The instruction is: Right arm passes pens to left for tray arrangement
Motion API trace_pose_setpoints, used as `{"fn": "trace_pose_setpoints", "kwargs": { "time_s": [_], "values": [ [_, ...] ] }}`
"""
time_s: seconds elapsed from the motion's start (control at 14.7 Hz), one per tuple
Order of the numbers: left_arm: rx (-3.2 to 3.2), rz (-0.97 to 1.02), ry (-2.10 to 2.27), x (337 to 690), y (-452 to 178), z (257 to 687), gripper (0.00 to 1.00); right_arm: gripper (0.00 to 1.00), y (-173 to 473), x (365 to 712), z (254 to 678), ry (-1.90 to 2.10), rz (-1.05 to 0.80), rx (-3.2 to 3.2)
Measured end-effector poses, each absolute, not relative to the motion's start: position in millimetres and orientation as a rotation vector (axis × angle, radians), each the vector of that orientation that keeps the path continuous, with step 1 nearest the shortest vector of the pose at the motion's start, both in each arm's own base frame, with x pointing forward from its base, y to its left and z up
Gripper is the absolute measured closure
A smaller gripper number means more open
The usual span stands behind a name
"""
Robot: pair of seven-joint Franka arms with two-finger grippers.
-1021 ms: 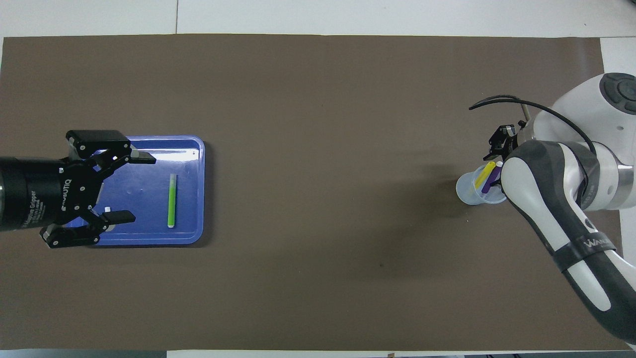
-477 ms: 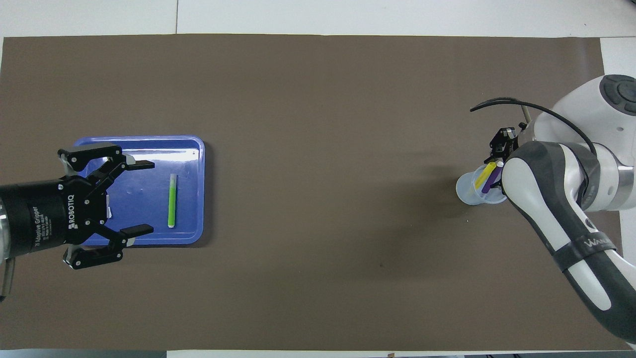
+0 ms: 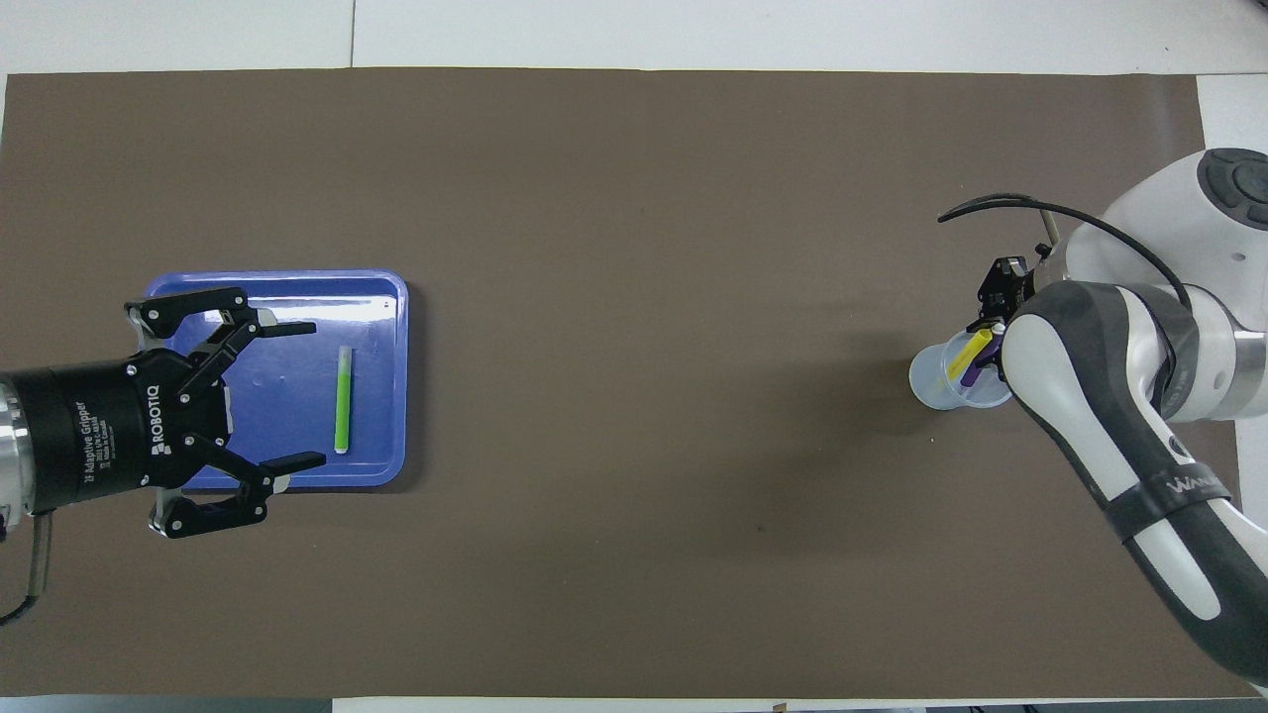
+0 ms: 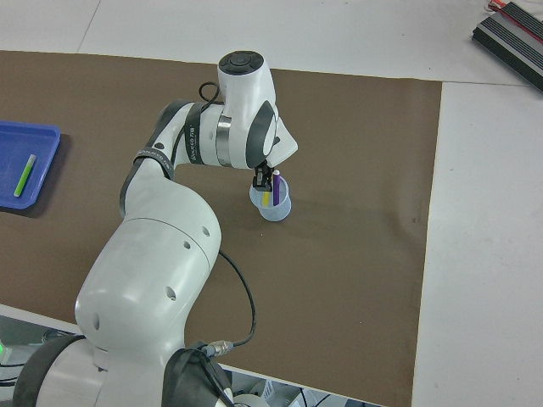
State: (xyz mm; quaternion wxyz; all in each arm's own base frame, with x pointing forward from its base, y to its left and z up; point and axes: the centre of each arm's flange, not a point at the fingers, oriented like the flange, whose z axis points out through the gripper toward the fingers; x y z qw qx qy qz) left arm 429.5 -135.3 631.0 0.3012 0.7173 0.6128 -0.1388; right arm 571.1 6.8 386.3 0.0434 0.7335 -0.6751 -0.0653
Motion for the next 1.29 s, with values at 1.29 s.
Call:
{"fn": "trace_pose_setpoints", "kwargs": {
  "time_s": [1.29],
  "values": [
    [1.794,-0.403,1.739,431,-136,631,0.00,0.82,7,550,477,-1.876,-0.203,2.425]
  ]
}}
